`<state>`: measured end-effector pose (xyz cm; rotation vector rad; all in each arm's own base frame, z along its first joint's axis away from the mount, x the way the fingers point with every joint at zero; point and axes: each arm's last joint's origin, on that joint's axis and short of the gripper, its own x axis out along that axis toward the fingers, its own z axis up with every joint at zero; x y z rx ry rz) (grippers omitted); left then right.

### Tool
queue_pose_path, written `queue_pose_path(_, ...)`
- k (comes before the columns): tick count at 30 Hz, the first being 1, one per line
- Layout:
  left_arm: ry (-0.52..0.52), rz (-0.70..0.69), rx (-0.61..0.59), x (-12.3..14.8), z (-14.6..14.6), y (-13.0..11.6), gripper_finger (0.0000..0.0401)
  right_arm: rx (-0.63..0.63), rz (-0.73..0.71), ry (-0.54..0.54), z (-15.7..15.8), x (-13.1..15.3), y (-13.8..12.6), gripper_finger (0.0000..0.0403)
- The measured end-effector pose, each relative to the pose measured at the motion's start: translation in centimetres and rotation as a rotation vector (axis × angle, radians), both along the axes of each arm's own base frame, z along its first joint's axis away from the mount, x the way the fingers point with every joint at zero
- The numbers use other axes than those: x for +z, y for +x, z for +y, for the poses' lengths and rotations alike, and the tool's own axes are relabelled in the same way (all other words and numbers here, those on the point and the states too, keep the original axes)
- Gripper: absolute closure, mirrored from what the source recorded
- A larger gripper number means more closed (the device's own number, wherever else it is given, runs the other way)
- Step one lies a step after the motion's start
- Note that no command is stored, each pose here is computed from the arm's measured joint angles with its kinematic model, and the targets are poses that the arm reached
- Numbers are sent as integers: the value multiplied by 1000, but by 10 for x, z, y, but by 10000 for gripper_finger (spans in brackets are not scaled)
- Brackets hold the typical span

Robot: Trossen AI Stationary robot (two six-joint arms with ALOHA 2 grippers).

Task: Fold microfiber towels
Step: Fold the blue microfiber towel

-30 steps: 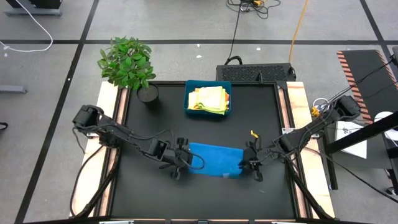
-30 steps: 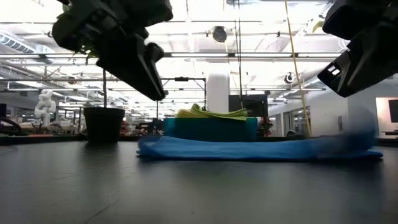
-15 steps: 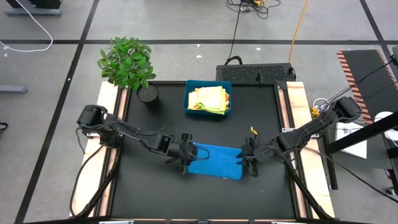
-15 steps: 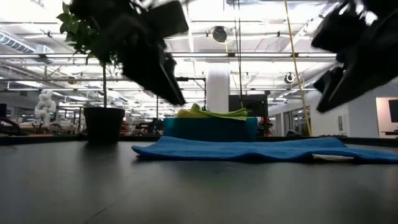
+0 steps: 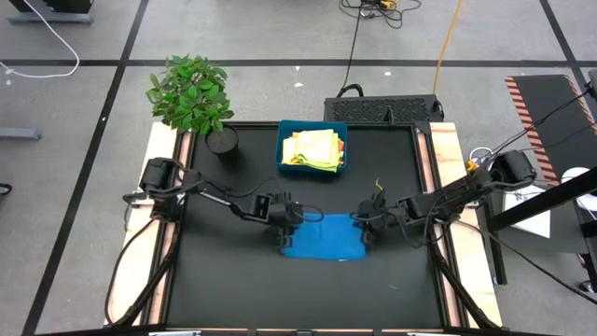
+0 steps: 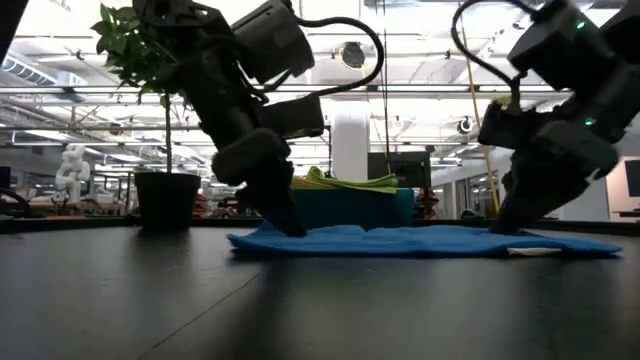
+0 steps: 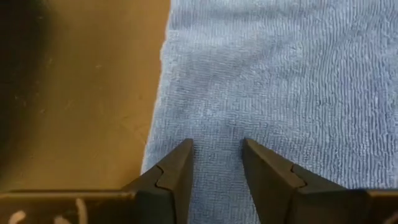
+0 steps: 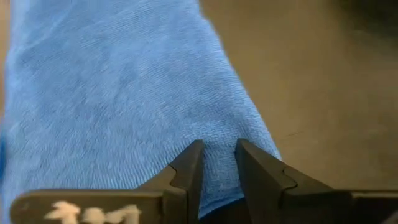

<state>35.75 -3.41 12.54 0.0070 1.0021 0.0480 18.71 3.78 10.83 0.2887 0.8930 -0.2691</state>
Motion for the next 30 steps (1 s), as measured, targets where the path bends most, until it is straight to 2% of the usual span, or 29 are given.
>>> queue_pose_path(7,-103,-38,-20,-3,-2,6,265,-126,-13,-122,-23,0,3,316)
queue_pose_path(12,-221,-45,-148,-1,-19,5,265,-150,-19,-139,-32,2,4,316)
queue_pose_path(14,-234,-34,-213,0,-24,3,265,-145,-30,-141,-32,4,3,316)
queue_pose_path(17,-189,-22,-199,12,-27,-4,265,-78,-94,-110,-28,12,6,316)
queue_pose_path(20,-83,-41,-144,29,-27,-11,265,9,-205,-81,-20,24,10,317)
queue_pose_path(24,48,-47,-157,45,-28,-20,265,83,-343,-85,-8,37,16,316)
queue_pose_path(27,89,-57,-190,51,-28,-22,265,127,-364,-83,0,38,16,317)
queue_pose_path(30,122,2,-231,45,-26,-25,265,158,-346,-74,7,35,15,316)
